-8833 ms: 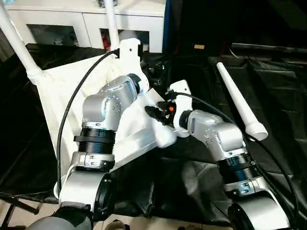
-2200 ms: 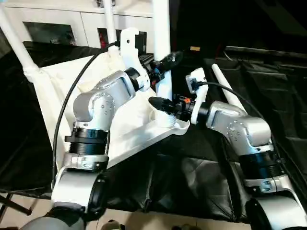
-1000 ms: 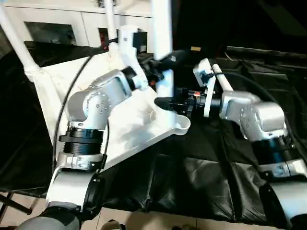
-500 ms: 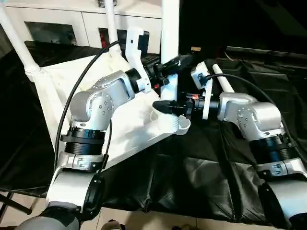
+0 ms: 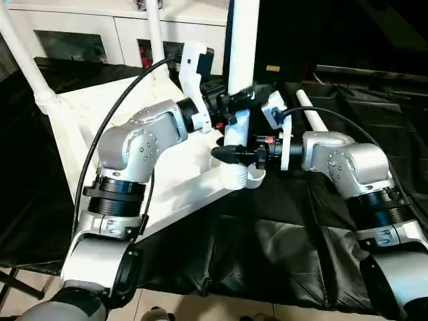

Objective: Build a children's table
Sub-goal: Pick table leg

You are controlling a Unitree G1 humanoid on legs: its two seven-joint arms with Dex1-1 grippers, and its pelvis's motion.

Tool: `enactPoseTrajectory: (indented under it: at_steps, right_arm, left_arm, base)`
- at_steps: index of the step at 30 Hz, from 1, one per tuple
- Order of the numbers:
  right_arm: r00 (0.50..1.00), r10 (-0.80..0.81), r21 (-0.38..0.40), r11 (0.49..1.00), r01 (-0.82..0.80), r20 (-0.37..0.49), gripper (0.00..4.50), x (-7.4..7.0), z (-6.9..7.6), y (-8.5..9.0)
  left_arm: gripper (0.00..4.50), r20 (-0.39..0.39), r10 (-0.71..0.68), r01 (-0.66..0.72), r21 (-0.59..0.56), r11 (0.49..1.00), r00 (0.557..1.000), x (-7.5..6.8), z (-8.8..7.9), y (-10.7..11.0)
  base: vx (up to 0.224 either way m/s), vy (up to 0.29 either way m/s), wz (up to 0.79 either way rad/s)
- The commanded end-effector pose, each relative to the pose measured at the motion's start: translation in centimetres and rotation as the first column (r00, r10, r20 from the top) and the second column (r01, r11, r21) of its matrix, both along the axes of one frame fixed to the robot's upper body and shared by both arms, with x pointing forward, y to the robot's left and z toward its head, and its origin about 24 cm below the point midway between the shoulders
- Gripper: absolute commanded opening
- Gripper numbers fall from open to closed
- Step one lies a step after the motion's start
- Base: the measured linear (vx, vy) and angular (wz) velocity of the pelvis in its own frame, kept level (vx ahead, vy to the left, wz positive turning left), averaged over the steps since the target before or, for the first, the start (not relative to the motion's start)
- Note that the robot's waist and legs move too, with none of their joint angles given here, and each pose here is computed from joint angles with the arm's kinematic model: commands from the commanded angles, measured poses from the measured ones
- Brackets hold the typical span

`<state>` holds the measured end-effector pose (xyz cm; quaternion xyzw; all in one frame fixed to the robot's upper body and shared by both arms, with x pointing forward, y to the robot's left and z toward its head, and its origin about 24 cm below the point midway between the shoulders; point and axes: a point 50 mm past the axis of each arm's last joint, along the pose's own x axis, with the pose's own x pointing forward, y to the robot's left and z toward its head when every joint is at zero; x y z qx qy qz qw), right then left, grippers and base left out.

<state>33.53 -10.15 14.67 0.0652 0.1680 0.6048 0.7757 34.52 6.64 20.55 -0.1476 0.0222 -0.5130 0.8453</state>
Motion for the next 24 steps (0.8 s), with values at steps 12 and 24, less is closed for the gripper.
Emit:
enactPoseTrajectory:
  at_steps: [12,24]
  right_arm:
    - [0.997,-0.076,0.024,0.997,0.076,0.017,1.9,-0.1,-0.6,0.0]
    - [0.759,-0.633,0.024,0.77,0.637,0.151,1.89,2.7,-2.6,-3.1]
  left_arm:
    - [2.75,0.039,0.016,-0.015,-0.028,0.999,0.999,0.3,1.0,-0.2]
    - [2.89,0.121,0.262,-0.279,0.15,0.949,0.957,2.1,-1.3,2.8]
  base:
    - [0.0,0.0,0.0]
    - [0.0,0.0,0.0]
